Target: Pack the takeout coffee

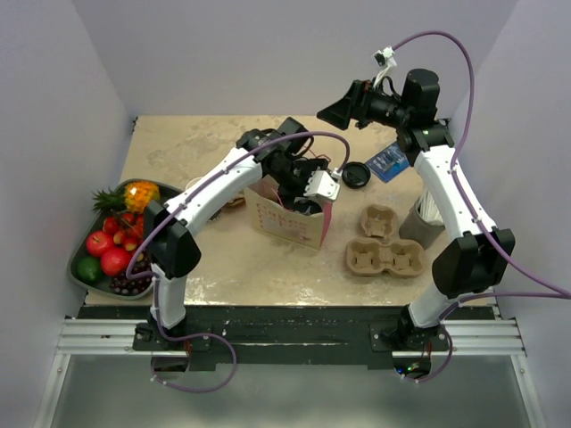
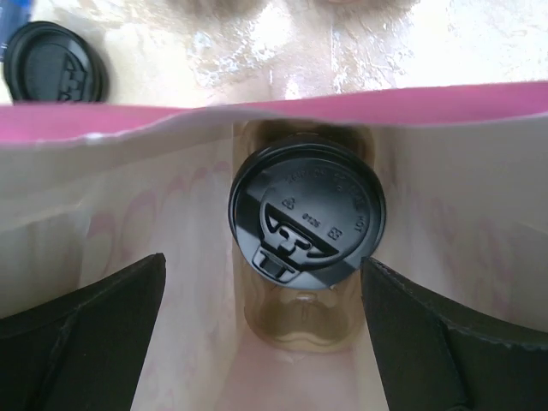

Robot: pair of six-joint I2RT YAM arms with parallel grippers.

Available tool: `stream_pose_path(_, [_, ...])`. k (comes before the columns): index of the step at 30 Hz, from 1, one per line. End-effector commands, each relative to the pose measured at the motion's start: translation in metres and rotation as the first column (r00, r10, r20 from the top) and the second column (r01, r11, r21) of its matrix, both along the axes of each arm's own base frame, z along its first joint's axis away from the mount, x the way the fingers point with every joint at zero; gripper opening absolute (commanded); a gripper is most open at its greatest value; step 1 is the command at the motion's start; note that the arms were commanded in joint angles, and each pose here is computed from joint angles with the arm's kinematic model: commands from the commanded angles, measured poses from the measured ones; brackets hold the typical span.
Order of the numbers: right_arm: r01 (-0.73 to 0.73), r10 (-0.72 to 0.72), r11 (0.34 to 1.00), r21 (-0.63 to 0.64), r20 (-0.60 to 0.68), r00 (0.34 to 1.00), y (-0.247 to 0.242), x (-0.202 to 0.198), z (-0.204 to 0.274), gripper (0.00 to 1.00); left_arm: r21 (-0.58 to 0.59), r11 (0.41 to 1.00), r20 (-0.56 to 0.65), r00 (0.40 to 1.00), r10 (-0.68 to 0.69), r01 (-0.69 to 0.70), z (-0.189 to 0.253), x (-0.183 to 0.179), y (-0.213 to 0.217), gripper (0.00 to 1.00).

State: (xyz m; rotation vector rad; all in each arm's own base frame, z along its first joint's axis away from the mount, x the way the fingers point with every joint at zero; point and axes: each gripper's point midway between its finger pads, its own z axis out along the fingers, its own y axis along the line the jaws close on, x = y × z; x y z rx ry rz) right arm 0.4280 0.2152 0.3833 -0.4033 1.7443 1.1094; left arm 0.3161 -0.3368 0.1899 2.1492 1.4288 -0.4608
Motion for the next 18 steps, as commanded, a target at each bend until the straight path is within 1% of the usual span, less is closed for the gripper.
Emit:
stream_pose_path(1, [0.019, -0.019, 1.000, 0.008, 0.090, 0.996, -0.005, -0.002, 0.030, 0.99, -0.098, 0.995, 0.027, 0.999, 0.027, -0.024, 0.041, 0.000, 0.000, 0.99])
stream_pose_path(5, [0.020, -0.020, 1.000, 0.004, 0.092, 0.996, -0.005, -0.003, 0.029, 0.99, -0.116, 0.992, 0.038, 0.998, 0.055, -0.050, 0.052, 0.005, 0.004, 0.99])
stream_pose_path(8, [0.023, -0.023, 1.000, 0.001, 0.089, 0.996, -0.006, -0.001, 0.027, 0.99, -0.152, 0.986, 0.064, 0.995, 0.078, -0.068, 0.068, 0.011, 0.005, 0.99])
stream_pose_path(13, [0.039, -0.038, 0.999, -0.008, 0.091, 0.995, -0.010, 0.003, 0.025, 0.99, -0.266, 0.960, 0.119, 0.985, 0.121, -0.085, 0.112, 0.019, 0.006, 1.00])
stream_pose_path(16, [0.046, -0.045, 0.999, -0.004, 0.114, 0.993, -0.012, 0.008, 0.028, 0.99, -0.367, 0.922, 0.143, 0.971, 0.190, -0.126, 0.145, 0.026, 0.008, 1.00])
stream_pose_path(17, [0.049, -0.048, 0.999, -0.005, 0.113, 0.992, -0.013, 0.011, 0.025, 0.99, -0.435, 0.887, 0.145, 0.961, 0.237, -0.153, 0.167, 0.030, 0.011, 1.00])
stream_pose_path(18, [0.055, -0.054, 0.998, -0.002, 0.117, 0.992, -0.014, 0.014, 0.026, 0.99, -0.465, 0.869, 0.135, 0.957, 0.257, -0.168, 0.175, 0.031, 0.013, 1.00])
